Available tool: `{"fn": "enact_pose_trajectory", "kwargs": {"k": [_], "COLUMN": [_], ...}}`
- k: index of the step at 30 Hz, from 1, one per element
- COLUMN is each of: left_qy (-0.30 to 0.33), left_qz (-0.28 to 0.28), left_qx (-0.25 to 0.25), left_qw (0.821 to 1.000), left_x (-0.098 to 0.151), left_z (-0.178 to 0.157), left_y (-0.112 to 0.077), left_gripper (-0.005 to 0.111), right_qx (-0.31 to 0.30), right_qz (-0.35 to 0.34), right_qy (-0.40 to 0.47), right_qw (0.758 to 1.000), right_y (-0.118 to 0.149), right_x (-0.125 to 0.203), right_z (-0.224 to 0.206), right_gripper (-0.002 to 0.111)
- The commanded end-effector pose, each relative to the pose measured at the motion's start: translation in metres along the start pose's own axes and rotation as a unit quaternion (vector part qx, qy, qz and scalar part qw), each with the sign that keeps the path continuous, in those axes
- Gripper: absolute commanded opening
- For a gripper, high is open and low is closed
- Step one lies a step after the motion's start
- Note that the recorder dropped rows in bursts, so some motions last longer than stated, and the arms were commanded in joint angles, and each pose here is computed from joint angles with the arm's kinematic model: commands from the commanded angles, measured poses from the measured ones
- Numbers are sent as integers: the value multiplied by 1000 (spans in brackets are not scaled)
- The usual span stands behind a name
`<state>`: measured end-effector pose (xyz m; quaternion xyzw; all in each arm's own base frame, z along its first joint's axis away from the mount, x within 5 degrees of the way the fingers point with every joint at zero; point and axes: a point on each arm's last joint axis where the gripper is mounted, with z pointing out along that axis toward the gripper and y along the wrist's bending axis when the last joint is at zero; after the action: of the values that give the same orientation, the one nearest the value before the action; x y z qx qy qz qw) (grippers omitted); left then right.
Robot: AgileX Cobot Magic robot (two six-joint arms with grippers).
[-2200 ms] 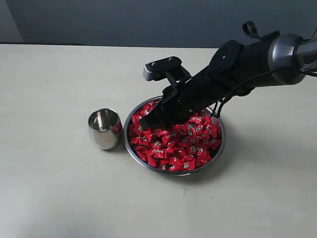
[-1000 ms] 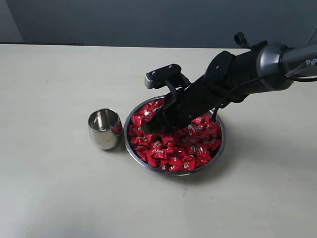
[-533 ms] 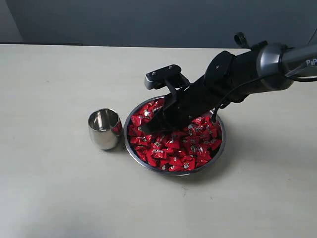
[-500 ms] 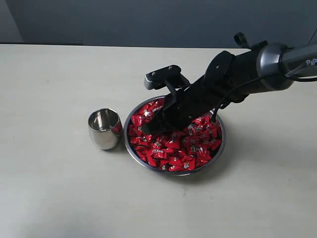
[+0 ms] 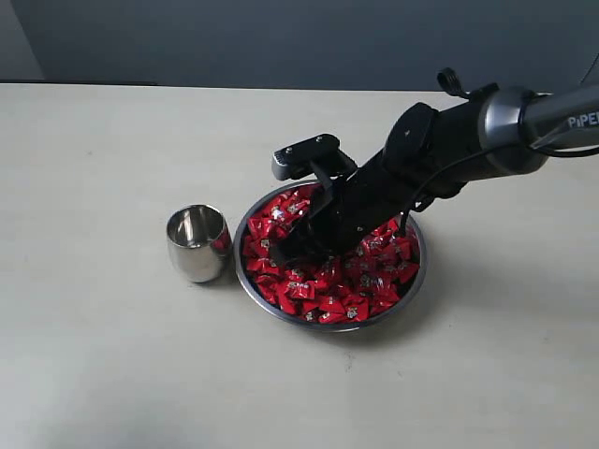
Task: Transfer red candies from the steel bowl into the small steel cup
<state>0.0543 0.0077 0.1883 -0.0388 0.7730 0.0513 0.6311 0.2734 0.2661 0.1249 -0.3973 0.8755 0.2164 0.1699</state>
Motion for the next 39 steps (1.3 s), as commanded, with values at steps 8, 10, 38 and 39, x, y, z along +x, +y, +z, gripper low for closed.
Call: {"fn": "enact_pose_trajectory", "kwargs": {"k": [8,10,38,39], "left_qy": [-1,-1,-1,-1], "left_qz": [-2,-2,-2,-2], "left_qx": [0,0,0,0], "left_qw": [1000,1000,1000,1000], "left_x": [1,1,1,1], "left_z": [0,0,0,0], "left_y": [0,0,0,0], "left_gripper": [0,0,0,0], "right_qx": [-2,-2,67,65], "right_qz": [2,1,-44,-56], "right_qy": [3,5,-109,-109], "right_qw": [1000,1000,991,990], "right_y": [1,1,2,2], "right_x": [0,0,-31,-34], "right_z": [0,0,-44,-44], "right_gripper": [27,15,-1,-1]}}
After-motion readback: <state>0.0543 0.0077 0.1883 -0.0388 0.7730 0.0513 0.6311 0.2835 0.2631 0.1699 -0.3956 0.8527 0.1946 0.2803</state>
